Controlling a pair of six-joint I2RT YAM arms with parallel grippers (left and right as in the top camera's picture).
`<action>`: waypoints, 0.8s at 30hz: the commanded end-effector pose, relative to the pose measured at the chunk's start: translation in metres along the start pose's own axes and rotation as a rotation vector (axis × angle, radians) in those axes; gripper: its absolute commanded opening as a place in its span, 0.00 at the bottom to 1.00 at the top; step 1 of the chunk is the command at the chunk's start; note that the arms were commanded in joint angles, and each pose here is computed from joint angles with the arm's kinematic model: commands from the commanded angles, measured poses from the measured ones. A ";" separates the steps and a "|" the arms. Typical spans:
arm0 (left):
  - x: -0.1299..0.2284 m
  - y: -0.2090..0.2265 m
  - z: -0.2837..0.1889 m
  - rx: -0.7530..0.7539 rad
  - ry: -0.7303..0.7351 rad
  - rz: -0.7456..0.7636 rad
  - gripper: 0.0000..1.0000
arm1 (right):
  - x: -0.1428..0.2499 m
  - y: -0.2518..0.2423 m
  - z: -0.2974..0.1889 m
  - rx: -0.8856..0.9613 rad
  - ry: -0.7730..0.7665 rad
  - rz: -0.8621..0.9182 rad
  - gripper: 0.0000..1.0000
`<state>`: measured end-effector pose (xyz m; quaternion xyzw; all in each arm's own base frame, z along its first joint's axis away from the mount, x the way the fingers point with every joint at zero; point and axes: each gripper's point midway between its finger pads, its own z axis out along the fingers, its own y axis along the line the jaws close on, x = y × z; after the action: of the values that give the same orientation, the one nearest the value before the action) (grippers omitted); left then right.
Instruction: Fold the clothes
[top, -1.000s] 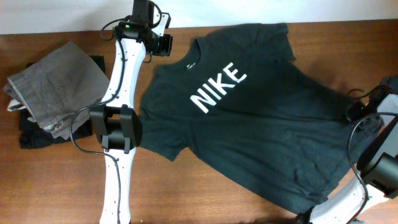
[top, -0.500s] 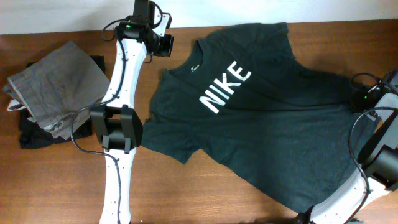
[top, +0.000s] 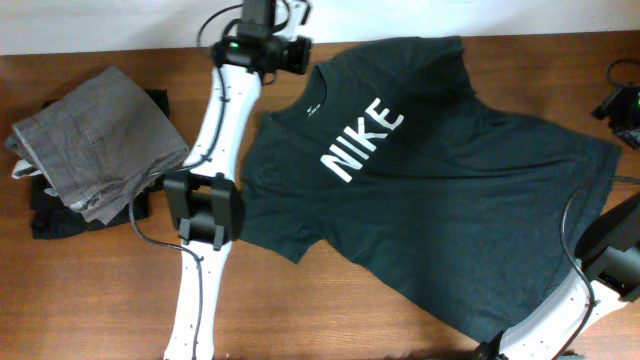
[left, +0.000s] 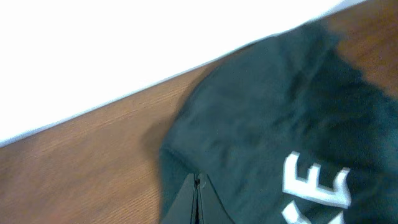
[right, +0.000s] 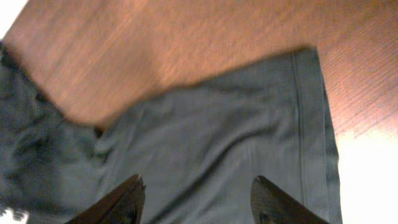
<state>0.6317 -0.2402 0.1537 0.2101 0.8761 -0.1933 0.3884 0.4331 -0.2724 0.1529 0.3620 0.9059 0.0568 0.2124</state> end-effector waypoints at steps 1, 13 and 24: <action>-0.013 -0.026 0.008 0.046 -0.050 0.045 0.00 | 0.008 0.010 -0.011 -0.013 0.031 -0.012 0.60; 0.042 -0.016 0.083 0.062 -0.021 0.045 0.00 | 0.043 0.034 -0.008 -0.012 0.152 -0.048 0.61; 0.097 0.005 0.121 0.029 0.060 0.016 0.00 | 0.052 0.046 -0.005 0.030 0.171 -0.097 0.61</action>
<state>0.6440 -0.2841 0.0142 0.2341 0.8776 -0.2090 0.3624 0.4263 -0.2039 0.1456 0.3222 0.9345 0.0792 0.1289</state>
